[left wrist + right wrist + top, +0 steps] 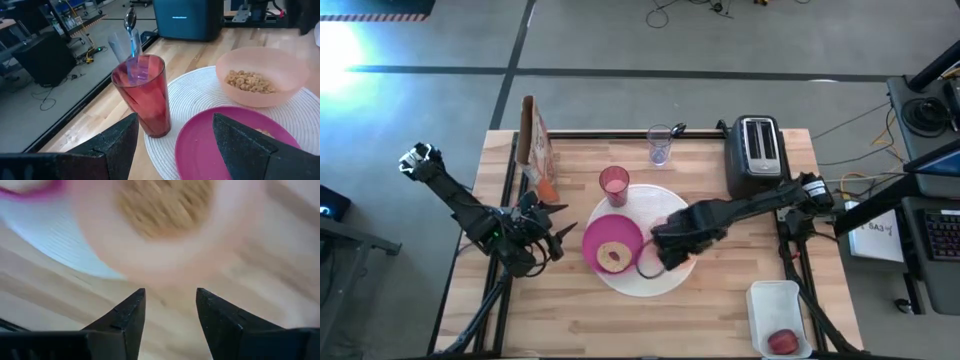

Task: Arrange a breakfast setting
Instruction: Put the apple on the top side of the white mat

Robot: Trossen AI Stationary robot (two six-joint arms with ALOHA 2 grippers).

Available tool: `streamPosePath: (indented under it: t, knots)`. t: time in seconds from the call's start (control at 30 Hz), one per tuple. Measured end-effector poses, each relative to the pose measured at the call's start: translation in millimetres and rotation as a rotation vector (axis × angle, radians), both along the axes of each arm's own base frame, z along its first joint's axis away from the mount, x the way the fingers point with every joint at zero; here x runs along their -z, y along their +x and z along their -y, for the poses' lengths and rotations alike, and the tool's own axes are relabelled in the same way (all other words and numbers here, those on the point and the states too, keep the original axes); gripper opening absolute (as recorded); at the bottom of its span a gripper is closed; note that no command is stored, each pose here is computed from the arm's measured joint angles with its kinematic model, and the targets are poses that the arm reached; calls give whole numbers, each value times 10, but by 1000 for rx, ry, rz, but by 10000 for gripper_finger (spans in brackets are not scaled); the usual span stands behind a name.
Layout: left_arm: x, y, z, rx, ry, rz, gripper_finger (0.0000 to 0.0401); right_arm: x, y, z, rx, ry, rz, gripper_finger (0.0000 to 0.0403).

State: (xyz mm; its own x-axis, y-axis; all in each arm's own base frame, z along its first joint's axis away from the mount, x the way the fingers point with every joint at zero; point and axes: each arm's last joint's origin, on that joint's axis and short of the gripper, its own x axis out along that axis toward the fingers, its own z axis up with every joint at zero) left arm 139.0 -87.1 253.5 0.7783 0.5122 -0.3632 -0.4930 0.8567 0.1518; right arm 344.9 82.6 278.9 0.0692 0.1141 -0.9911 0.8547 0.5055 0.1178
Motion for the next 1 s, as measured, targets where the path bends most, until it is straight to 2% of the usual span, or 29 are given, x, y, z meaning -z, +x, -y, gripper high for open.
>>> streamPosePath:
  t: [0.13,0.27,0.43,0.63,1.0]
  knots:
    - [-20,-7,-6,0,-1,1,237,13,-183,-195,33,69,-166,182]
    - [-16,-13,-11,-1,3,-5,237,42,-295,-465,39,164,-253,199]
    - [-7,-25,-22,7,33,-32,237,39,-460,-817,-61,260,-317,214]
    - [-23,-33,-28,7,26,-25,237,55,-755,-1276,-286,245,-332,212]
    - [-264,-14,-20,0,69,23,237,160,-1409,-1960,-550,166,-396,210]
